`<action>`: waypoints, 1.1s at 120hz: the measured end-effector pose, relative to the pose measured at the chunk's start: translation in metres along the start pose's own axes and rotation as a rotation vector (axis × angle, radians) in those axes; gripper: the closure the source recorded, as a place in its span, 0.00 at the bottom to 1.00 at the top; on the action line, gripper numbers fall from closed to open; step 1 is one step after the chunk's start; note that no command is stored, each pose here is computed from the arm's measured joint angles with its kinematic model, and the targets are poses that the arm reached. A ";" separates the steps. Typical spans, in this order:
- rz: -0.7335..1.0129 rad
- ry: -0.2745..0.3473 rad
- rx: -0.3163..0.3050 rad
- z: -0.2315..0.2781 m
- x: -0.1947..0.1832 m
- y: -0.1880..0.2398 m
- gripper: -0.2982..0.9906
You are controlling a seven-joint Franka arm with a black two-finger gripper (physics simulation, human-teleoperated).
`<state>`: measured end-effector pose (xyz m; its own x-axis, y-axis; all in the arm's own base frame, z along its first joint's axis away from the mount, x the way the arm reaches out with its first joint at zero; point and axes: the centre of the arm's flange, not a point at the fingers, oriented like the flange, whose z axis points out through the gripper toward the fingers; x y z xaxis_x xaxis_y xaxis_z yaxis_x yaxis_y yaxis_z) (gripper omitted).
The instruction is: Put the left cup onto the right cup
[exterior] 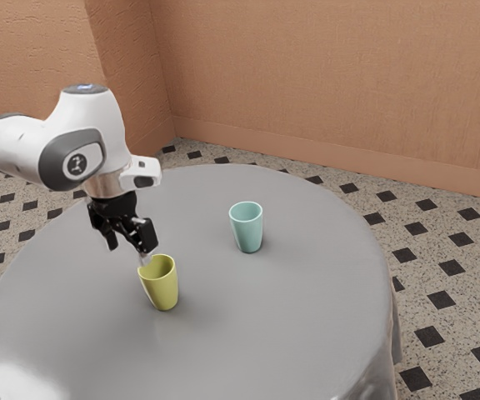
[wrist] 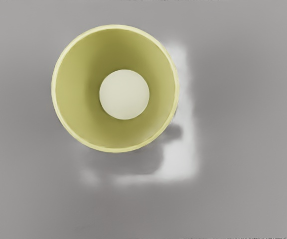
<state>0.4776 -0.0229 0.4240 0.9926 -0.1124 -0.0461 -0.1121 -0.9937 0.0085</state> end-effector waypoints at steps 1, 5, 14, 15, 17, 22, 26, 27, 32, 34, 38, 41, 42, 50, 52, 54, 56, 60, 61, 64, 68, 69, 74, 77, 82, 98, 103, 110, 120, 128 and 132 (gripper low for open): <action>0.003 0.001 0.000 0.000 0.000 0.002 0.24; 0.012 0.005 0.001 -0.002 0.000 0.007 0.24; 0.029 0.010 0.005 -0.002 0.000 0.017 0.24; 0.030 0.011 0.005 -0.002 0.000 0.018 0.24; 0.033 0.011 0.006 -0.001 0.000 0.019 0.24; 0.039 0.010 0.008 0.003 0.000 0.023 0.24; 0.040 0.009 0.009 0.007 0.001 0.024 0.24; 0.040 0.008 0.009 0.008 0.002 0.024 0.24; 0.039 0.008 0.011 0.013 0.004 0.025 0.24; 0.038 0.009 0.011 0.014 0.005 0.024 0.24; 0.036 0.011 0.012 0.016 0.006 0.024 0.24; 0.034 0.014 0.012 0.018 0.008 0.023 0.24; 0.034 0.015 0.012 0.019 0.008 0.023 0.24; 0.033 0.019 0.014 0.023 0.011 0.024 0.24; 0.033 0.020 0.014 0.024 0.012 0.024 0.24; 0.034 0.020 0.014 0.025 0.012 0.024 0.24; 0.034 0.019 0.015 0.027 0.013 0.025 0.24; 0.035 0.015 0.016 0.031 0.015 0.025 0.24; 0.035 0.014 0.016 0.032 0.015 0.026 0.24; 0.034 0.012 0.016 0.035 0.017 0.026 0.24; 0.034 0.010 0.015 0.040 0.018 0.026 0.24; 0.033 0.009 0.015 0.041 0.019 0.027 0.24; 0.032 0.009 0.015 0.045 0.021 0.027 0.24; 0.031 0.009 0.015 0.047 0.022 0.027 0.24; 0.030 0.011 0.016 0.050 0.026 0.026 0.24; 0.028 0.025 0.018 0.055 0.033 0.025 0.24; 0.027 0.028 0.019 0.056 0.034 0.025 0.24; 0.026 0.033 0.020 0.059 0.036 0.025 0.24; 0.025 0.033 0.021 0.065 0.039 0.025 0.24; 0.024 0.029 0.023 0.073 0.041 0.025 0.24; 0.022 0.027 0.022 0.077 0.042 0.025 0.24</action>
<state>0.5130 -0.0523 0.3458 0.9907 -0.1345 -0.0194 -0.1348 -0.9908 -0.0128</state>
